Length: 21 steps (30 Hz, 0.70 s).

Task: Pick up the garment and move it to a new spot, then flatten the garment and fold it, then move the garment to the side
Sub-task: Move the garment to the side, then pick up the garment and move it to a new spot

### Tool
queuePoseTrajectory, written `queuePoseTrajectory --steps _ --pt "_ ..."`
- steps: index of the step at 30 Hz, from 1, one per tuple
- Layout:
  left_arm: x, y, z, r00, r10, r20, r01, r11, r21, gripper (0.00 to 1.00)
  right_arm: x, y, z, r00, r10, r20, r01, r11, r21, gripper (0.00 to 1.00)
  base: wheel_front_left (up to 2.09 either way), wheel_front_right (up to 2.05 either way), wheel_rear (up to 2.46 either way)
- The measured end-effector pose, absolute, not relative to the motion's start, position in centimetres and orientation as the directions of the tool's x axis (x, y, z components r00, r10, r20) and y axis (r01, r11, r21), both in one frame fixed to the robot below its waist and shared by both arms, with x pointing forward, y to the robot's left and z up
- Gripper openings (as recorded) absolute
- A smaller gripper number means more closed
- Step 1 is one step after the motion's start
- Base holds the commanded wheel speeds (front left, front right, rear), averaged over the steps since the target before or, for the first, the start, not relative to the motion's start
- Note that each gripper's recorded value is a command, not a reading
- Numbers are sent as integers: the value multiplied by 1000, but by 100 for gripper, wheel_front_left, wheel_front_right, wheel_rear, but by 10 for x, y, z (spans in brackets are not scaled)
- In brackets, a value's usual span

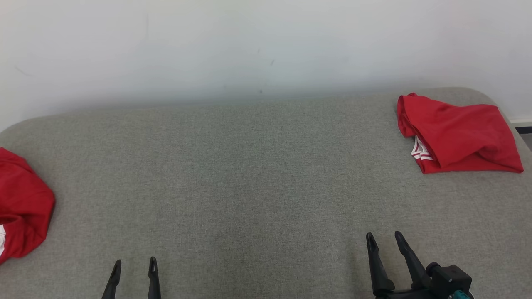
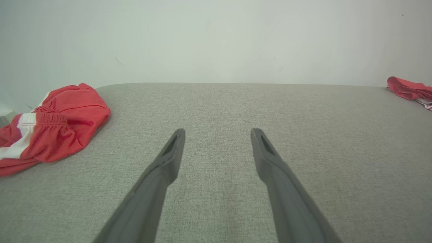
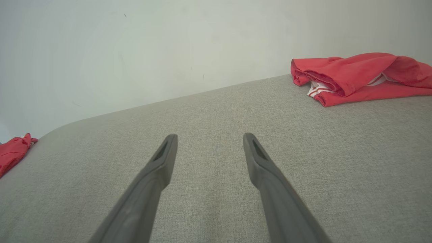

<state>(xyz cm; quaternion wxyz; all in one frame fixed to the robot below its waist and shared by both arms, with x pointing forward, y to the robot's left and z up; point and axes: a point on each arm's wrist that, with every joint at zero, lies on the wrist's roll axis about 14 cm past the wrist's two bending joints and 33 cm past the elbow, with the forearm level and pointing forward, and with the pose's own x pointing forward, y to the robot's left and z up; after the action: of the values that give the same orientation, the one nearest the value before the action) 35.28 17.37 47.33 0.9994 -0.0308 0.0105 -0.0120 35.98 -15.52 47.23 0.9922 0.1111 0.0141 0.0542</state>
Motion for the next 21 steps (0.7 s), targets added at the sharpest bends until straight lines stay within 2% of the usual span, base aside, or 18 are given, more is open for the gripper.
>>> queuePoseTrajectory --steps 21 --pt "351 175 469 999 -16 -34 14 998 -66 100 355 -154 467 993 114 -32 -104 968 229 100 0 0 0"
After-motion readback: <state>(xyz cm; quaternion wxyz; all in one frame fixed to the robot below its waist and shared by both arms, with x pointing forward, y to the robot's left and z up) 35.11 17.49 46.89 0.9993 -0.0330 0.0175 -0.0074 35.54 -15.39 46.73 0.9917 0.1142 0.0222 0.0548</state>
